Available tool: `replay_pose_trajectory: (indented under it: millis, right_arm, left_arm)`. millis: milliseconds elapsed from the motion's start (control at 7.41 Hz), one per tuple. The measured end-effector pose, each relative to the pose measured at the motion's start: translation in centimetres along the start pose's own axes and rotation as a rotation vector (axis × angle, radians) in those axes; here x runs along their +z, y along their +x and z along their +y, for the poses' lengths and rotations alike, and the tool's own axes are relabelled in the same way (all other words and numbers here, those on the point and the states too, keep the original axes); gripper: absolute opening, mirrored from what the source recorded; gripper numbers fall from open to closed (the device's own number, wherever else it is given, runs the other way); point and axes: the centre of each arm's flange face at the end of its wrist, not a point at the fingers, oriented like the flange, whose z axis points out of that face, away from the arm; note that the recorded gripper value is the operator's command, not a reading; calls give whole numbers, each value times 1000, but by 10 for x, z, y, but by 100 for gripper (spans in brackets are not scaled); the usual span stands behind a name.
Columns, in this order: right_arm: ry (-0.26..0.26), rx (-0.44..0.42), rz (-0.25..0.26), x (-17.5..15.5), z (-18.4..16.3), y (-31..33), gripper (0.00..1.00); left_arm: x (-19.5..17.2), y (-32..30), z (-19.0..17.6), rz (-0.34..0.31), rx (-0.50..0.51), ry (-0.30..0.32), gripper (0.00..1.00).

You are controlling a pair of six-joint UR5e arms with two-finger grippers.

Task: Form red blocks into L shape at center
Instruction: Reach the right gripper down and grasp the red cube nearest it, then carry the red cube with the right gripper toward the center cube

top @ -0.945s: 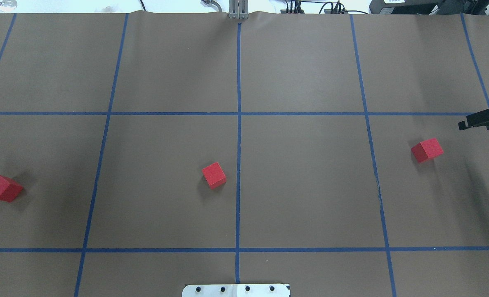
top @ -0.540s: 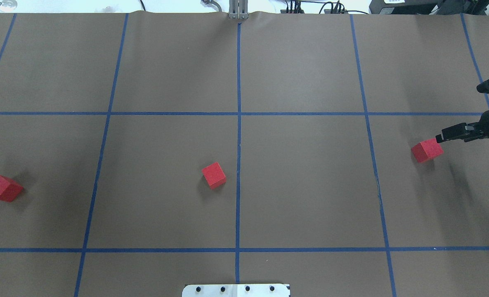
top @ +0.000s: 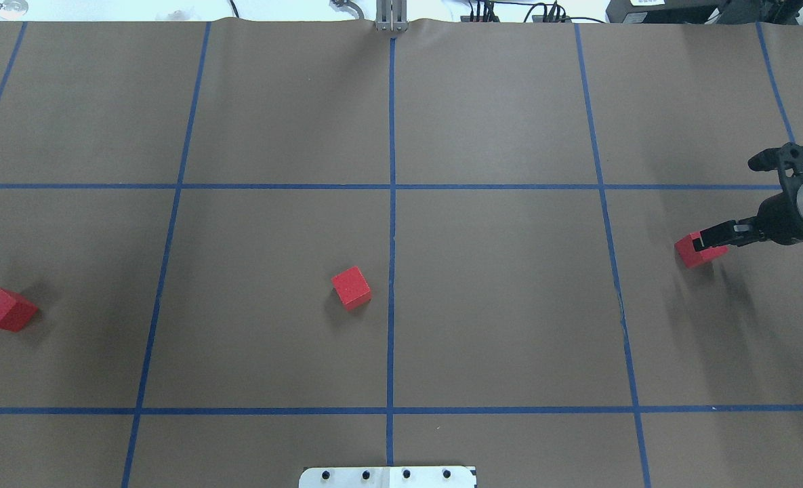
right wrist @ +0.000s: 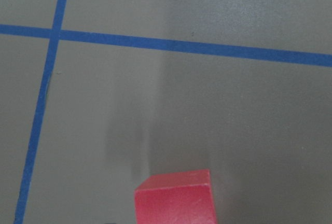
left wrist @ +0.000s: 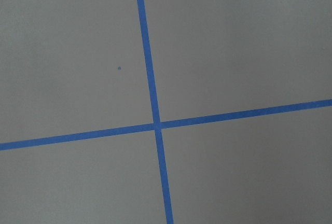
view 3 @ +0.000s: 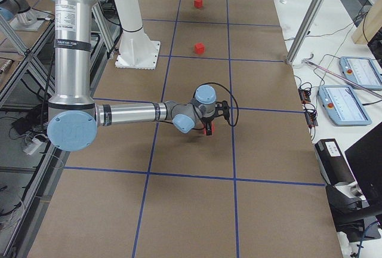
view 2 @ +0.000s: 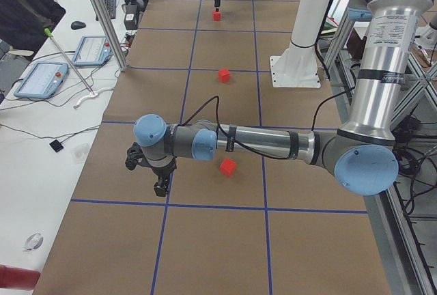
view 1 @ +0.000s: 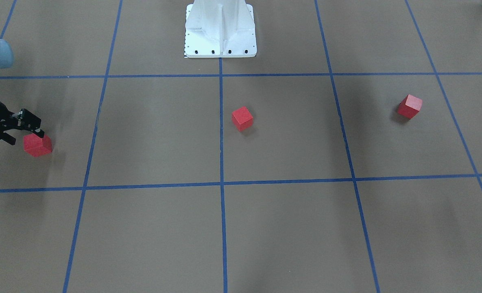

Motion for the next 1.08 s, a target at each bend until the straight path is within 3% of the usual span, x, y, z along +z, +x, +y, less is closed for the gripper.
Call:
replay_pose_trajectory:
  millis: [135, 270, 405, 540, 810, 1080]
  right_arm:
    - [-6, -11, 4, 5, 1, -3, 73]
    - [-10, -22, 12, 12, 3, -6, 62]
    - [-12, -29, 17, 15, 4, -8, 5]
    - [-11, -33, 18, 16, 5, -9, 0]
    - [1, -41, 4, 13, -1, -18, 0]
    - [45, 13, -50, -2, -35, -73, 0]
  left_arm:
    - [0, 0, 0, 0, 0, 0, 100]
    - [0, 0, 0, 0, -1, -1, 100]
    - [0, -1, 0, 0, -2, -1, 100]
    - [0, -1, 0, 0, -2, -1, 100]
    - [0, 0, 0, 0, 0, 0, 100]
    - [-2, 3, -1, 1, 9, 10, 100]
